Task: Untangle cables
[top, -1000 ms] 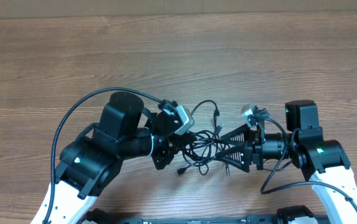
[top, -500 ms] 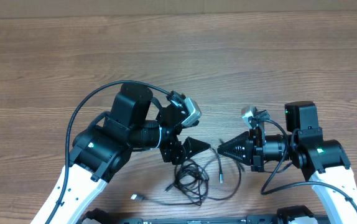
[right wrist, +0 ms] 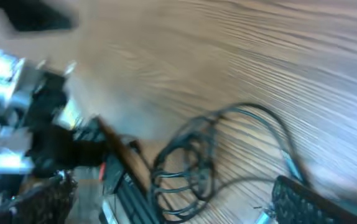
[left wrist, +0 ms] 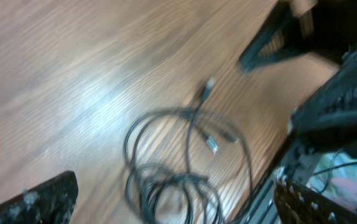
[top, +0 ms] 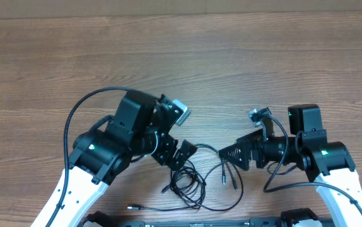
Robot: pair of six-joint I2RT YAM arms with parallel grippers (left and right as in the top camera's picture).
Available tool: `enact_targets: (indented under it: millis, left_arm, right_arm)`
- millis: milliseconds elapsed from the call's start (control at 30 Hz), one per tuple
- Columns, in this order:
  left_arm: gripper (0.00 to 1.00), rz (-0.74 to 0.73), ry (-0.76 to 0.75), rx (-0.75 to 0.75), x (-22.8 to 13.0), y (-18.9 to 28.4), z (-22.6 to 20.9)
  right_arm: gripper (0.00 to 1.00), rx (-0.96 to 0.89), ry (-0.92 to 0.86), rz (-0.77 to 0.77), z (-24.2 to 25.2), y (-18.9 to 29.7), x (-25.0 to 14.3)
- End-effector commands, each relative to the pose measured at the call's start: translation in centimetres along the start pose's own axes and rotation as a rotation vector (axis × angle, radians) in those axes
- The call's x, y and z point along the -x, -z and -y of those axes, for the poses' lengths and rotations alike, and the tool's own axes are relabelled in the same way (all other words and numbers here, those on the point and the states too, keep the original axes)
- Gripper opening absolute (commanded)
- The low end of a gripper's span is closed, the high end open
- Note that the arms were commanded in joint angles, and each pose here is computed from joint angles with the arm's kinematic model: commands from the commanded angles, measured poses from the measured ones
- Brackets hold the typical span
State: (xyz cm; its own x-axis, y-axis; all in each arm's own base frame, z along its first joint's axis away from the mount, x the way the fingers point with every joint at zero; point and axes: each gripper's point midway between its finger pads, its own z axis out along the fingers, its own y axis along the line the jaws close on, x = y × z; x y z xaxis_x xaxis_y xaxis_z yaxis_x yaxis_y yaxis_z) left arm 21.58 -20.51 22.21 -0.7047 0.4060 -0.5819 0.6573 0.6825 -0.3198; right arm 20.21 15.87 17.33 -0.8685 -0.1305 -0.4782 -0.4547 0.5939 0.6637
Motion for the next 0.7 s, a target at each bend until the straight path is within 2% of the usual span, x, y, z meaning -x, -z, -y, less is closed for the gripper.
enact_targets:
  millis: [0,100,167,267,400,667]
  left_arm:
    - [1.00,-0.048,0.130,0.088,-1.1,0.2,-1.4]
    - [1.00,-0.178,0.300,0.109,-4.0,-0.2,-1.6]
    - [1.00,-0.271,0.410,0.132,-6.1,-0.4,-1.7]
    - [0.99,-0.334,0.504,0.148,-7.4,-0.6,-1.6]
    - [1.00,-0.406,0.560,0.162,-8.9,-1.7,-1.1]
    - [1.00,-0.546,0.687,0.223,-14.5,-5.1,0.0]
  right_arm:
    - [1.00,-0.256,-0.198,0.042,4.1,0.9,0.5]
    - [1.00,-0.368,-0.315,0.074,6.0,1.5,0.5]
    - [1.00,-0.379,-0.346,0.083,6.2,1.5,0.5]
    - [1.00,-0.379,-0.360,0.085,6.2,1.5,0.5]
    - [1.00,-0.376,-0.364,0.080,6.2,1.5,0.4]
    - [1.00,-0.378,-0.369,0.073,6.2,1.5,0.2]
